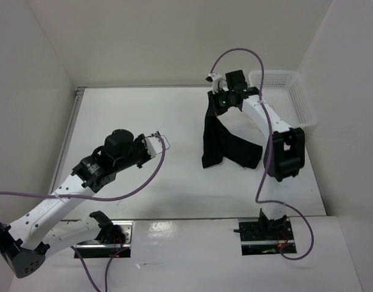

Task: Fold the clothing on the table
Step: Flatten the skirt out

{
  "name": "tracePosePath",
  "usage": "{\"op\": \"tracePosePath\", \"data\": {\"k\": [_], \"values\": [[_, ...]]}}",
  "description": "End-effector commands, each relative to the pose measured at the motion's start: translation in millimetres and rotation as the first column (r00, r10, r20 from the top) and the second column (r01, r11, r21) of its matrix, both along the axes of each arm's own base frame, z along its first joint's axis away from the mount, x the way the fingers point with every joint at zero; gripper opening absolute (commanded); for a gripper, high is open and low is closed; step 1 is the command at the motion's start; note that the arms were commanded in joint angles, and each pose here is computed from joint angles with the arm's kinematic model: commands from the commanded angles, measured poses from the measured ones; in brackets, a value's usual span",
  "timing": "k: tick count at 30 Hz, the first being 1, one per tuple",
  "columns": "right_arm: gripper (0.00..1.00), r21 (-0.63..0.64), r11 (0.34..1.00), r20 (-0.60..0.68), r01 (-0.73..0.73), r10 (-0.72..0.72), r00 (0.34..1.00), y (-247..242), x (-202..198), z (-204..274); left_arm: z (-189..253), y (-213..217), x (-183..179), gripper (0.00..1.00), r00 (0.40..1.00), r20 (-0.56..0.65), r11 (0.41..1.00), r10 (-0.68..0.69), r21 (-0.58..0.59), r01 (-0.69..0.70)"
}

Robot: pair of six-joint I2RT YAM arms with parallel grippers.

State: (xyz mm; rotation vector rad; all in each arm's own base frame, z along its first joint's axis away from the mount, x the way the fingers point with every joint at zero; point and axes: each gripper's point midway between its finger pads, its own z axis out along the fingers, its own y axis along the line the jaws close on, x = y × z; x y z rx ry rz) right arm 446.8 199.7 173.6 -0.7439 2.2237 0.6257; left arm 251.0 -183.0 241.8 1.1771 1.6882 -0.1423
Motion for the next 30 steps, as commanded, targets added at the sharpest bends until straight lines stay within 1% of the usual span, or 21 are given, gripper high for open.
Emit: {"op": "tracePosePath", "data": {"k": [1, 2, 3, 4, 6, 9, 10, 11, 12, 13, 14, 15, 16, 17, 18, 19, 22, 23, 24, 28, 30], "values": [[0.00, 0.004, 1.000, 0.096, 0.018, -0.019, 0.995, 16, 45, 22, 8, -2, 10, 0.19, 0.999, 0.029, 0.998, 0.043, -0.052, -0.042], [0.00, -0.005, 1.000, 0.089, 0.016, -0.015, 0.996, 21, 50, 17, 4, -2, 10, 0.19, 0.999, 0.022, 0.998, 0.043, -0.046, -0.042], [0.00, -0.023, 0.999, 0.060, 0.023, -0.022, 0.998, 22, 57, -2, 4, -2, 10, 0.20, 0.999, 0.022, 0.998, 0.043, -0.046, -0.042], [0.00, -0.021, 0.999, 0.086, 0.032, -0.030, 0.996, 23, 67, 8, 3, 1, 9, 0.20, 0.998, 0.021, 0.997, 0.058, -0.049, -0.057], [0.00, -0.002, 0.999, 0.096, 0.045, -0.044, 0.994, 27, 77, 13, 0, 3, 8, 0.22, 0.997, 0.010, 0.996, 0.072, -0.045, -0.071], [0.00, 0.056, 0.998, 0.078, -0.016, 0.011, 0.997, 44, 67, 29, 1, 9, 8, 0.26, 0.996, 0.017, 0.995, 0.093, -0.038, -0.092], [0.00, 0.079, 0.996, 0.051, -0.052, 0.048, 0.998, 56, 57, 29, 4, 9, 7, 0.33, 0.995, 0.019, 0.994, 0.097, -0.051, -0.096], [0.00, 0.090, 0.993, 0.069, -0.071, 0.065, 0.996, 62, 51, 40, 0, 10, 6, 0.40, 0.995, 0.013, 0.994, 0.097, -0.045, -0.096], [0.00, 0.092, 0.993, 0.043, -0.080, 0.077, 0.996, 69, 40, 35, 0, 10, 6, 0.49, 0.995, 0.013, 0.994, 0.097, -0.045, -0.096], [0.00, 0.107, 0.991, 0.098, -0.086, 0.076, 0.992, 70, 41, 53, 0, 10, 6, 0.57, 0.995, 0.013, 0.994, 0.097, -0.045, -0.096], [0.00, 0.099, 0.991, 0.101, -0.088, 0.078, 0.992, 73, 36, 51, -12, 7, 10, 0.79, 0.995, -0.011, 0.995, 0.097, -0.023, -0.097], [0.00, 0.101, 0.992, 0.111, -0.075, 0.064, 0.992, 72, 37, 55, -15, 1, 11, 0.88, 0.997, -0.021, 0.997, 0.076, -0.027, -0.077], [0.00, 0.102, 0.992, 0.130, -0.070, 0.056, 0.990, 71, 39, 61, -22, -2, 12, 0.93, 0.996, -0.047, 0.997, 0.073, -0.021, -0.074], [0.00, 0.096, 0.994, 0.132, -0.062, 0.049, 0.990, 70, 40, 60, -40, -7, 15, 0.97, 0.993, -0.095, 0.998, 0.064, 0.014, -0.063], [0.00, 0.097, 0.994, 0.126, -0.047, 0.035, 0.991, 69, 41, 60, -44, -13, 17, 0.99, 0.992, -0.117, 0.999, 0.050, 0.020, -0.048], [0.00, 0.105, 0.994, 0.104, -0.024, 0.013, 0.995, 64, 42, 56, -50, -17, 20, 0.99, 0.990, -0.137, 0.999, 0.043, 0.031, -0.039], [0.00, 0.126, 0.992, 0.091, 0.029, -0.041, 0.995, 56, 53, 49, -75, -38, 34, 0.99, 0.974, -0.224, 0.998, 0.034, 0.066, -0.020], [0.00, 0.124, 0.991, 0.074, 0.046, -0.055, 0.996, 55, 55, 43, -75, -43, 39, 0.99, 0.972, -0.230, 0.998, 0.041, 0.056, -0.029], [0.00, 0.115, 0.991, 0.087, 0.063, -0.073, 0.994, 53, 59, 44, -76, -48, 44, 0.99, 0.971, -0.236, 0.998, 0.046, 0.050, -0.036], [0.00, 0.135, 0.984, 0.069, 0.113, -0.123, 0.990, 40, 72, 41, -77, -77, 75, 0.99, 0.961, -0.263, 0.995, 0.086, -0.029, -0.097], [0.00, 0.153, 0.984, 0.051, 0.093, -0.102, 0.994, 40, 71, 41, -77, -85, 83, 0.99, 0.950, -0.289, 0.988, 0.118, -0.061, -0.141]]}}
